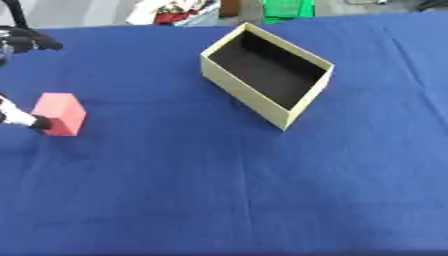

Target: Pick up objects on the table and place them in the box.

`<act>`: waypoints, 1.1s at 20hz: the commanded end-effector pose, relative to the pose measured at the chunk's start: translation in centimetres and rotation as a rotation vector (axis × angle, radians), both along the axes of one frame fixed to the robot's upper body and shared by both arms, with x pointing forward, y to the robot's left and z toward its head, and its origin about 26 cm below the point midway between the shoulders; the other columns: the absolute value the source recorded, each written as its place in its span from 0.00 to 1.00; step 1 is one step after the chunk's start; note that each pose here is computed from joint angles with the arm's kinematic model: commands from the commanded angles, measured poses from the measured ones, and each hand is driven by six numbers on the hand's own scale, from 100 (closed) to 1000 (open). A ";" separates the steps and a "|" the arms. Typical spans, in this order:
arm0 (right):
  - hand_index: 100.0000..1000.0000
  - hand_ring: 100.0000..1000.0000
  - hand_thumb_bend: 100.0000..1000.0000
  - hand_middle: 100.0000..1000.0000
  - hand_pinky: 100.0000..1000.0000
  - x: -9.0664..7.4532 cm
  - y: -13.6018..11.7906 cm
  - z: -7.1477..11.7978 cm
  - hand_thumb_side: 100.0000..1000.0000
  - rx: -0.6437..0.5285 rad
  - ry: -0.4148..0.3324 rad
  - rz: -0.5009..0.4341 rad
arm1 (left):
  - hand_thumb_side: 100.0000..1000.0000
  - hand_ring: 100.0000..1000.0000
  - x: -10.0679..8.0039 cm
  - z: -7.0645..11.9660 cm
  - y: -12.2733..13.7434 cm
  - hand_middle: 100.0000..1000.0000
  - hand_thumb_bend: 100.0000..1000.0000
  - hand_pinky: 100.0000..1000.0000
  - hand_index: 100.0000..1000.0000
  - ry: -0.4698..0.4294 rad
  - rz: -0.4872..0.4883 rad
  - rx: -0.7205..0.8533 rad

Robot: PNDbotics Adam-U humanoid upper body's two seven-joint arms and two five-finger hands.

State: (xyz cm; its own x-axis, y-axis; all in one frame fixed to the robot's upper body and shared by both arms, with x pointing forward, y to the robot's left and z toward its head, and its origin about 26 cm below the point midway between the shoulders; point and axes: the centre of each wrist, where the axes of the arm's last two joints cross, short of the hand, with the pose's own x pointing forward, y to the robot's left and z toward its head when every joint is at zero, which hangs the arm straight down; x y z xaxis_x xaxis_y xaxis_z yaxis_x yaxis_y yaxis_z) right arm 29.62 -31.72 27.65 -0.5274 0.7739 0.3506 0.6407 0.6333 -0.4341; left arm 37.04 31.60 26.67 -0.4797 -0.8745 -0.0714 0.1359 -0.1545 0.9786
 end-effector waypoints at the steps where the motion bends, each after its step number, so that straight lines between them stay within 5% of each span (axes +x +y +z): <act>1: 0.82 0.76 0.00 0.76 0.79 -0.4 -0.2 1.2 0.94 -0.031 -0.036 -0.006 | 0.35 0.90 0.3 1.7 0.9 0.91 0.67 0.83 0.97 0.001 0.045 0.007; 13: 0.82 0.76 0.00 0.76 0.79 -0.4 -0.2 1.2 0.94 -0.026 -0.037 -0.009 | 0.35 0.93 2.0 3.8 2.4 0.92 0.65 0.86 0.95 0.181 0.156 0.018; 22: 0.82 0.76 0.00 0.76 0.79 -0.4 -0.2 1.2 0.95 -0.023 -0.039 -0.010 | 0.37 0.94 2.8 3.2 3.2 0.94 0.66 0.87 0.97 0.244 0.182 0.029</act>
State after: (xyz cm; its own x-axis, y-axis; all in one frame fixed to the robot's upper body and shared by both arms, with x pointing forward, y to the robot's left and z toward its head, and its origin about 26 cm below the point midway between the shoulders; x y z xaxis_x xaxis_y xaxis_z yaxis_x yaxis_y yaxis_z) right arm 29.62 -31.72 27.66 -0.5263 0.7740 0.3520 0.6425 0.6331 -0.4317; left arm 40.07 34.24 28.37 -0.3338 -0.9425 0.0173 0.4197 -0.1321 0.8980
